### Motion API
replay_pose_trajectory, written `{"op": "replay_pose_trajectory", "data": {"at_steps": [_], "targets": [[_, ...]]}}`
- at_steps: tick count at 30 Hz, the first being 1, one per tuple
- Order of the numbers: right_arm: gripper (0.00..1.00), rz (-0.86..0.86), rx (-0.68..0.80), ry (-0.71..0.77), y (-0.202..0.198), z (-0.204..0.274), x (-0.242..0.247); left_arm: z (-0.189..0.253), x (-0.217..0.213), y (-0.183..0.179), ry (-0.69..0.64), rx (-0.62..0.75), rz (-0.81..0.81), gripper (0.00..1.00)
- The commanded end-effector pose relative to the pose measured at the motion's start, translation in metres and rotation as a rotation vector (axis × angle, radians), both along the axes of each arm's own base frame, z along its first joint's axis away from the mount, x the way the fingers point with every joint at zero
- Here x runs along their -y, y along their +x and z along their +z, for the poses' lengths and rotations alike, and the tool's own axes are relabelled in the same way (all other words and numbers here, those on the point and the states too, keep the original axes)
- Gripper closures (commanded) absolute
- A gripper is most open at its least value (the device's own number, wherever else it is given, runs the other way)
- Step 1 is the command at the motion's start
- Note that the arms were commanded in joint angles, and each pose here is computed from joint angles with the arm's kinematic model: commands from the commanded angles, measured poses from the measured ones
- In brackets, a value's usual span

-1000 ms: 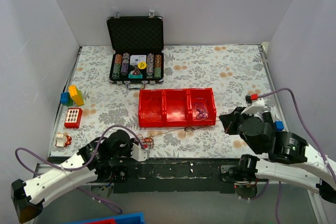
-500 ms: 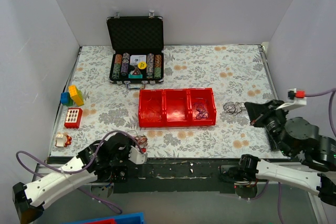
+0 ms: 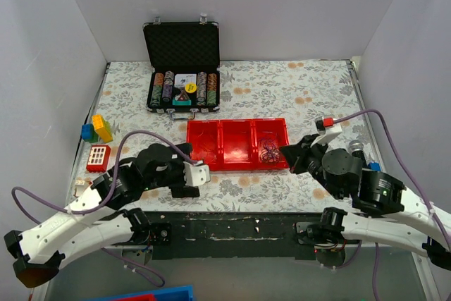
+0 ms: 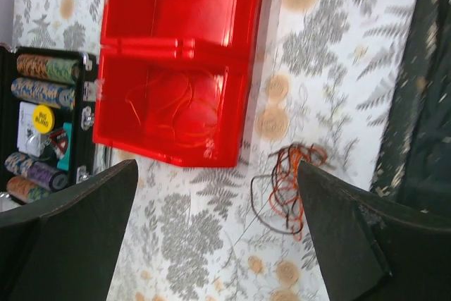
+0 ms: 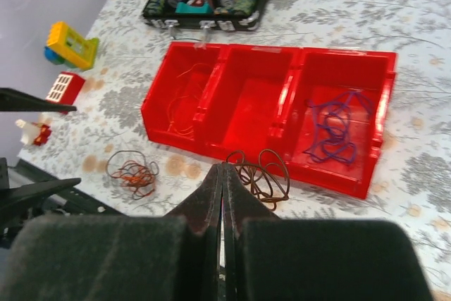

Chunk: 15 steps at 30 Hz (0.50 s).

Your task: Untangle the cables

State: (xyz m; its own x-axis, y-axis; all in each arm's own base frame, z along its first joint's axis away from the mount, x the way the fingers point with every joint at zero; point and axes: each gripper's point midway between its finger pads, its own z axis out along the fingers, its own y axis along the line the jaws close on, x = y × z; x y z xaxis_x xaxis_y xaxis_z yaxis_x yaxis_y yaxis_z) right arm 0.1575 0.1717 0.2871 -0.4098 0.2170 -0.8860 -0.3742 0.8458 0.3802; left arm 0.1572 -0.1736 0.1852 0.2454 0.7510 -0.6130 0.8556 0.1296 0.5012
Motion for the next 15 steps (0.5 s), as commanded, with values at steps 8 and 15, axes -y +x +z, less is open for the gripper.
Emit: {"op": "replay_pose_trajectory", "data": {"at_steps": [8, 15], "targets": [[0.99, 0.332, 0.066, 0.232, -0.027, 0.033, -0.08, 0.089, 0.091, -0.007, -0.512, -0.289, 0.022, 0.02], [0.99, 0.44, 0.073, 0.287, -0.04, 0.04, -0.099, 0.082, 0.114, 0.008, -0.501, -0.31, 0.023, 0.02]]}}
